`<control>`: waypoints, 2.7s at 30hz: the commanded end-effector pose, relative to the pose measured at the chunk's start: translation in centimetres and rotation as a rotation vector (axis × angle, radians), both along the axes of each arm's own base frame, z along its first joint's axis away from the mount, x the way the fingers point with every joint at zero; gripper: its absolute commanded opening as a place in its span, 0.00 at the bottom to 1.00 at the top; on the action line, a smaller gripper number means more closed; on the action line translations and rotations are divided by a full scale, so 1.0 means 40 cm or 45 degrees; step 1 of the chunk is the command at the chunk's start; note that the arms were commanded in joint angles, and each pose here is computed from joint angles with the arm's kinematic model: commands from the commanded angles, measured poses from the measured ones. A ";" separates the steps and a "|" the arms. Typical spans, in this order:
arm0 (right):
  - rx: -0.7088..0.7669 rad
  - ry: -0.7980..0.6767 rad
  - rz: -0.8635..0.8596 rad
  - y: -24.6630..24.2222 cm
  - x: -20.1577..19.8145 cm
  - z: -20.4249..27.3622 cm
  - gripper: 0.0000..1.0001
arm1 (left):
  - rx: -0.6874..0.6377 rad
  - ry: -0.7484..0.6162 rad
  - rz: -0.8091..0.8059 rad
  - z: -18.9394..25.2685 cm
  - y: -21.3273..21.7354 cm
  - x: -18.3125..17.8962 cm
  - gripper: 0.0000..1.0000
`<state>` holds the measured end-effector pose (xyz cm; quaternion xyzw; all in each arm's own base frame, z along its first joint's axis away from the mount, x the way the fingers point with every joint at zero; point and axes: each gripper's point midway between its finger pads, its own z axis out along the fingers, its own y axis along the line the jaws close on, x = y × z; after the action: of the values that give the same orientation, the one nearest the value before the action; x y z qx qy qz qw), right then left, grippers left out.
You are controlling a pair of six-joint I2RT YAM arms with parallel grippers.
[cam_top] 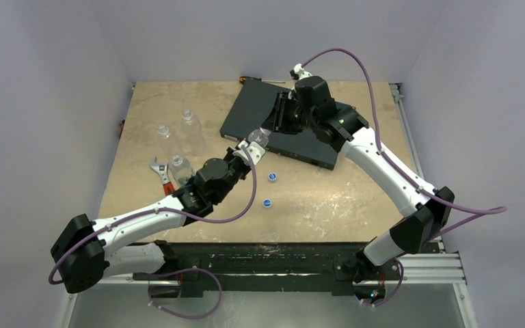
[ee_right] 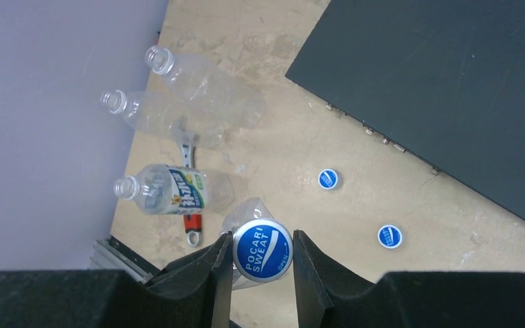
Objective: Screw on the bottle caps
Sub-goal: Screw the bottle cap onto the plastic bottle.
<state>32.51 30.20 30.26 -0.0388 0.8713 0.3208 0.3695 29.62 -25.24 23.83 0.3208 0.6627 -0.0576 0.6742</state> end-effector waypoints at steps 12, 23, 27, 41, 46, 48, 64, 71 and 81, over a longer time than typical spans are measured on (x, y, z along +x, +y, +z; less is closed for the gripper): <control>0.203 0.159 0.010 0.109 -0.051 0.034 0.05 | -0.475 -0.294 -0.115 0.224 -0.089 -0.020 0.00; 0.202 0.037 -0.006 0.070 -0.058 0.133 0.34 | -0.479 -0.188 -0.139 0.146 -0.092 -0.031 0.00; 0.202 -0.017 -0.011 0.052 -0.064 0.172 0.59 | -0.464 -0.151 -0.146 0.119 -0.088 -0.037 0.00; -0.028 -0.490 0.249 -0.083 -0.145 0.297 0.98 | -0.524 0.087 -0.559 0.111 -0.069 -0.094 0.00; -0.073 -0.570 0.571 -0.071 -0.234 0.281 0.93 | -0.498 0.143 -0.779 0.139 -0.065 -0.159 0.00; -0.082 -0.584 0.668 -0.071 -0.266 0.274 0.82 | -0.485 0.187 -0.879 0.143 -0.063 -0.192 0.00; -0.136 -0.438 0.887 -0.063 -0.329 0.177 0.60 | -0.357 0.323 -1.100 0.127 -0.040 -0.286 0.00; -0.190 -0.390 0.889 -0.054 -0.331 0.141 0.57 | -0.358 0.326 -1.100 0.130 -0.040 -0.285 0.00; -0.234 -0.369 0.882 -0.052 -0.333 0.119 0.54 | -0.361 0.321 -1.098 0.137 -0.038 -0.286 0.00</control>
<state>18.93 28.36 35.13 -0.4047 0.7708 0.3509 0.3450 18.37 -26.87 26.47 0.4495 0.5652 -0.4644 0.5127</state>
